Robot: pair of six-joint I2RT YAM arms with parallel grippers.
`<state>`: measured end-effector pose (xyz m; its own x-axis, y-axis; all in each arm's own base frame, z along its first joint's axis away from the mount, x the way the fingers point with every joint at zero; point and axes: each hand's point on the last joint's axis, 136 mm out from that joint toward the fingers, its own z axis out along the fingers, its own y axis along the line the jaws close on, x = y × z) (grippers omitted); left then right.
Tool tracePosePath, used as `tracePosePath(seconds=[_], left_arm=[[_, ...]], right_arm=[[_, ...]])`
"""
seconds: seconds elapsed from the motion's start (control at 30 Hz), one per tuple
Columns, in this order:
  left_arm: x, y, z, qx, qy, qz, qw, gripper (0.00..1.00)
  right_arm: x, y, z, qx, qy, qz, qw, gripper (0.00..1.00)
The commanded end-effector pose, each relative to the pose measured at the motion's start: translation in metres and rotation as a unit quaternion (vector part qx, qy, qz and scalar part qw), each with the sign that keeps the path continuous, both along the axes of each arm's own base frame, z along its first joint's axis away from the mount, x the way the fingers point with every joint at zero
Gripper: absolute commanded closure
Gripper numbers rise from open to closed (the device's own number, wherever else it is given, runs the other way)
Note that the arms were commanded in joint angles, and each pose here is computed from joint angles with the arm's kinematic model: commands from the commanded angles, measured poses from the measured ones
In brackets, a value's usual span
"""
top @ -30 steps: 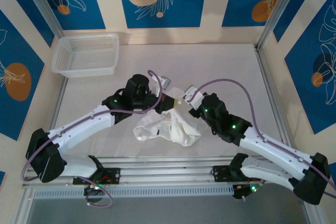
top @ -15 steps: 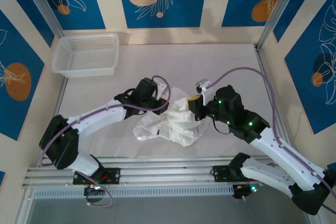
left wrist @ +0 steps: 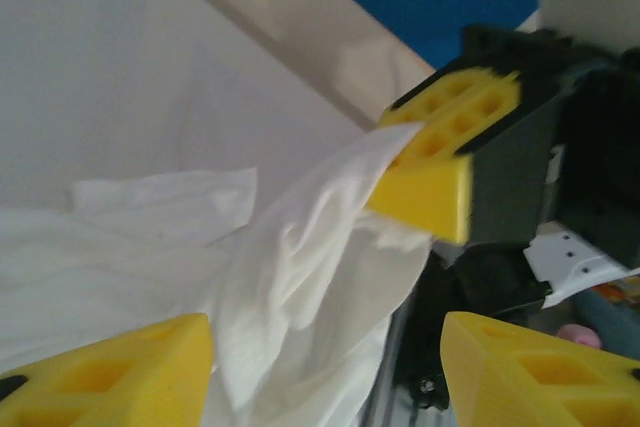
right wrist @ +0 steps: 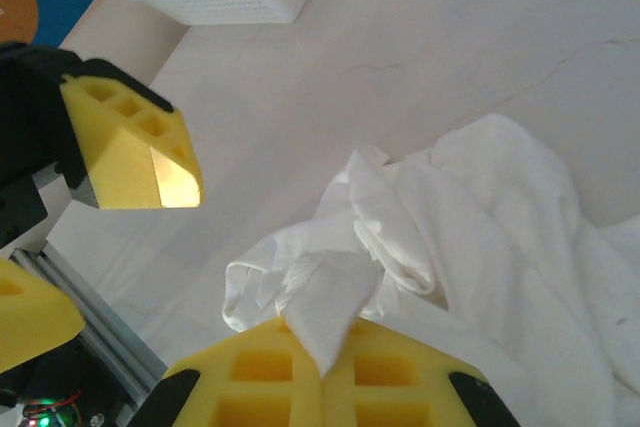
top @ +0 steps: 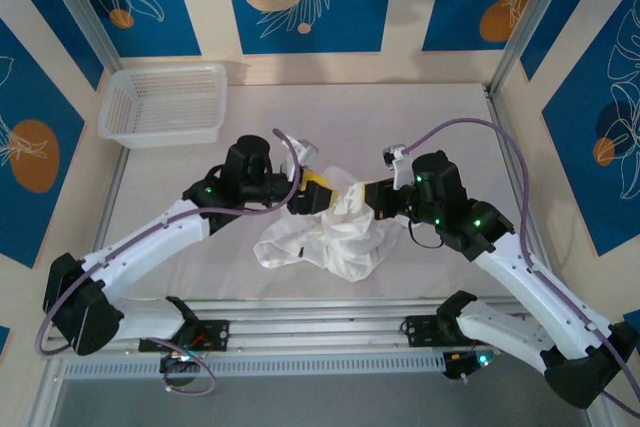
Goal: Fold the inside-out t-shirt
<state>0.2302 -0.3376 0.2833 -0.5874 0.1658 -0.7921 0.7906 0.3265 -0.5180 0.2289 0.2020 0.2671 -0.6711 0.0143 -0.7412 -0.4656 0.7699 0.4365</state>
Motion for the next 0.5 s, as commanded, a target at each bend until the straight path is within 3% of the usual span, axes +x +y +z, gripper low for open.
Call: tracePosePath(seconds=[0.0,0.13,0.27,0.47], left_arm=[[-0.005,-0.011,-0.017,0.024,0.031,-0.021,0.999,0.36],[0.008,-0.012,-0.055,0.073,0.05,0.003,0.996,0.43],[-0.009,-0.027,-0.058,0.028,0.099,-0.057,0.993,0.6],[-0.021,-0.024,-0.07,0.006,0.153,-0.069,0.986,0.63]], right_arm=[[-0.002,0.007,0.019,0.028,-0.002,0.011,1.0,1.0],[-0.003,0.007,0.022,0.025,-0.001,0.012,1.0,1.0],[0.0,0.005,0.022,0.019,-0.006,0.005,1.0,1.0],[0.002,0.004,0.017,0.015,-0.005,0.002,1.0,1.0]])
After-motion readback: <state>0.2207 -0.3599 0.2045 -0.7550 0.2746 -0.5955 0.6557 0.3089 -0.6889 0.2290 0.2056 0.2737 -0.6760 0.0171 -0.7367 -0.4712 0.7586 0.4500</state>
